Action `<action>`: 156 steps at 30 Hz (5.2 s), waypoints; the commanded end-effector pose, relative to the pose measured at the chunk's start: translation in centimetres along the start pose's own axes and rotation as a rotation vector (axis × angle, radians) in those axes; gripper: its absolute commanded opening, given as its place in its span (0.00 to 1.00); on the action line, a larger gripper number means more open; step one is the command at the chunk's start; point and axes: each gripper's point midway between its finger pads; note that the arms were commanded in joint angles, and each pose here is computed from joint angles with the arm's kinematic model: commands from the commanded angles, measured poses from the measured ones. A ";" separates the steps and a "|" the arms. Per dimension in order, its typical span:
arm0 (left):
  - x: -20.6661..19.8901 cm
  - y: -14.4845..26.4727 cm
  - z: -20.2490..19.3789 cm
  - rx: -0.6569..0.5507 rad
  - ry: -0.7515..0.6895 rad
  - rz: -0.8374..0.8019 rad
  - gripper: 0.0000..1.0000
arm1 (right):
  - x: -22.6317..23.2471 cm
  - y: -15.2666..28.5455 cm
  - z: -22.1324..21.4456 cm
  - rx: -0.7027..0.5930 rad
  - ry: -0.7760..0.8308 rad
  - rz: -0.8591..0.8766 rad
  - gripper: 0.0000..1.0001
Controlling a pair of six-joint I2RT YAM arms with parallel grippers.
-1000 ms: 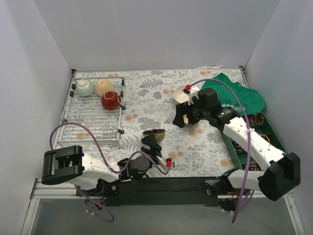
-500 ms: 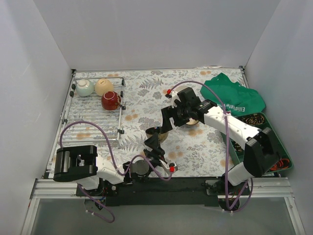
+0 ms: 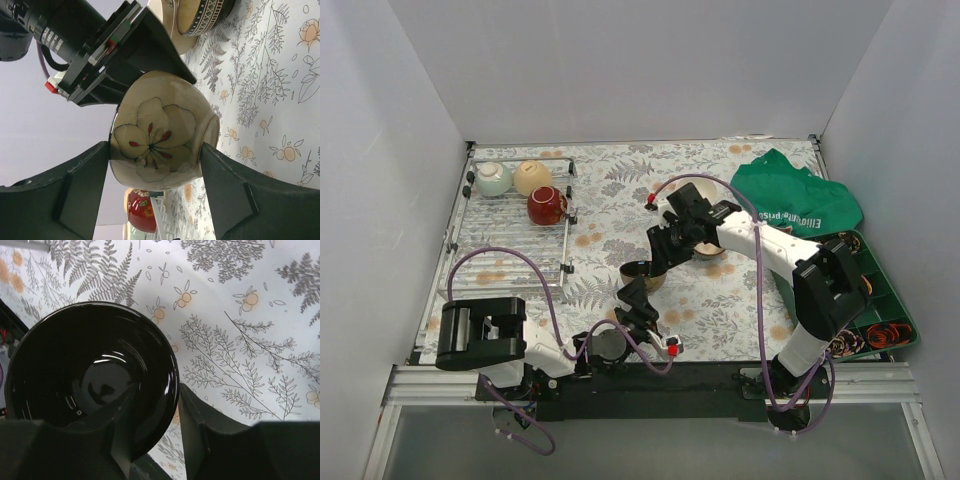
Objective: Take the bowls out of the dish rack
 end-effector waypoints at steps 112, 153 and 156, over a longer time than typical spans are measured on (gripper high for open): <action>13.3 -4.4 -37.5 0.594 2.306 0.413 0.98 | -8.5 12.9 4.1 -0.950 0.172 -0.327 0.97; 4.9 -5.5 -38.1 0.720 2.630 0.028 0.98 | -8.0 11.6 3.8 -0.906 0.215 -0.295 0.95; 4.7 -5.6 -37.9 0.717 2.661 0.018 0.98 | -8.0 11.5 3.8 -0.902 0.215 -0.291 0.95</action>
Point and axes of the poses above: each gripper's point midway between its finger pads, its own y axis back along the fingers, its own x axis along the line the jaws close on, z = x × y, and after that the axes turned 4 degrees about y, right-handed
